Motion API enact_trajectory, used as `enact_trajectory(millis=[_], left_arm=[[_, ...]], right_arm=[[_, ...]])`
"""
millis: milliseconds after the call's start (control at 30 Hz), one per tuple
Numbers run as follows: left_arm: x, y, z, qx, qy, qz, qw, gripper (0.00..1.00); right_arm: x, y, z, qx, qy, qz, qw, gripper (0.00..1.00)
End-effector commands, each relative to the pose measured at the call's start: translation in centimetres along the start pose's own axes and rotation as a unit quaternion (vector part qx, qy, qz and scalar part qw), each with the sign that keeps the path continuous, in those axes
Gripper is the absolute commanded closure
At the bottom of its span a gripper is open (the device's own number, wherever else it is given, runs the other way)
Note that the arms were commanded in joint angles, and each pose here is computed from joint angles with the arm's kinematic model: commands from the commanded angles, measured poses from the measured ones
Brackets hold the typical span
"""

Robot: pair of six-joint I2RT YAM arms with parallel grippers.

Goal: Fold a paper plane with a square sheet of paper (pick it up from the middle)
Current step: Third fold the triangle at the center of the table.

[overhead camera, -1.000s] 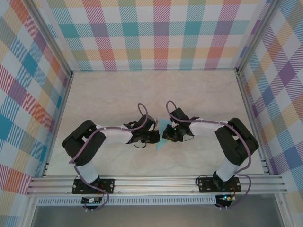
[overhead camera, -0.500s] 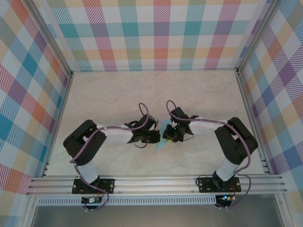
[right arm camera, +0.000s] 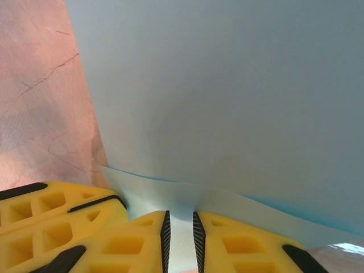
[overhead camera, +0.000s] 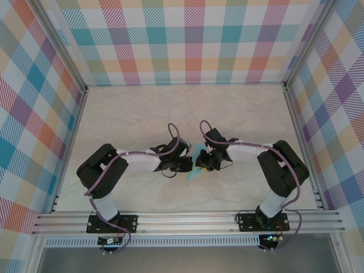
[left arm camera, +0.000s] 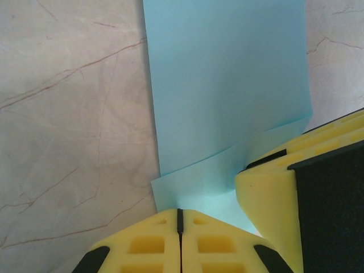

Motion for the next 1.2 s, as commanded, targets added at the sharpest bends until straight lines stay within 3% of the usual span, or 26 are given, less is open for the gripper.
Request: enact_trajectory(millis=[0,433,533,900,1167], left_arm=[[-1.7,1.0,-0.9,0.029,0.037,-0.01,0.999,0.94],[-1.8,1.2,-1.1,0.029,0.032,-0.006,0.999,0.94],[-1.8,1.2,-0.8,0.031,0.029,-0.007,0.999,0.94],[-2.1,1.3,-0.6,0.031,0.033,-0.011,0.999,0.94],[-2.6,1.6,-0.5,0.029,0.033,-0.006,0.999,0.94]], right_arm=[[-1.5,-2.1,-1.4,-0.029,0.036,-0.021,0.999,0.78],[-0.3,0.6,3.6,0.008,-0.025,0.038,0.999,0.74],[0.1,1.3,3.5,0.032,-0.025,0.04,0.998,0.77],[0.6,-2.5,0.2,-0.003,-0.015,0.007,1.0,0.82],[0.2,-1.1,3.3,0.022,-0.044,0.037,0.998,0.77]])
Point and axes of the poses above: each hand's point on the last joint's axis, 136 mm out from that joint toward the fingers, its own z axis back along the fingers, its own y axis along the line the jaws close on, x = y × z, the point moved 4 cm from there along z, back along the fingers, and after that the axes turned 1 degree about z, right-handed, at the moved point
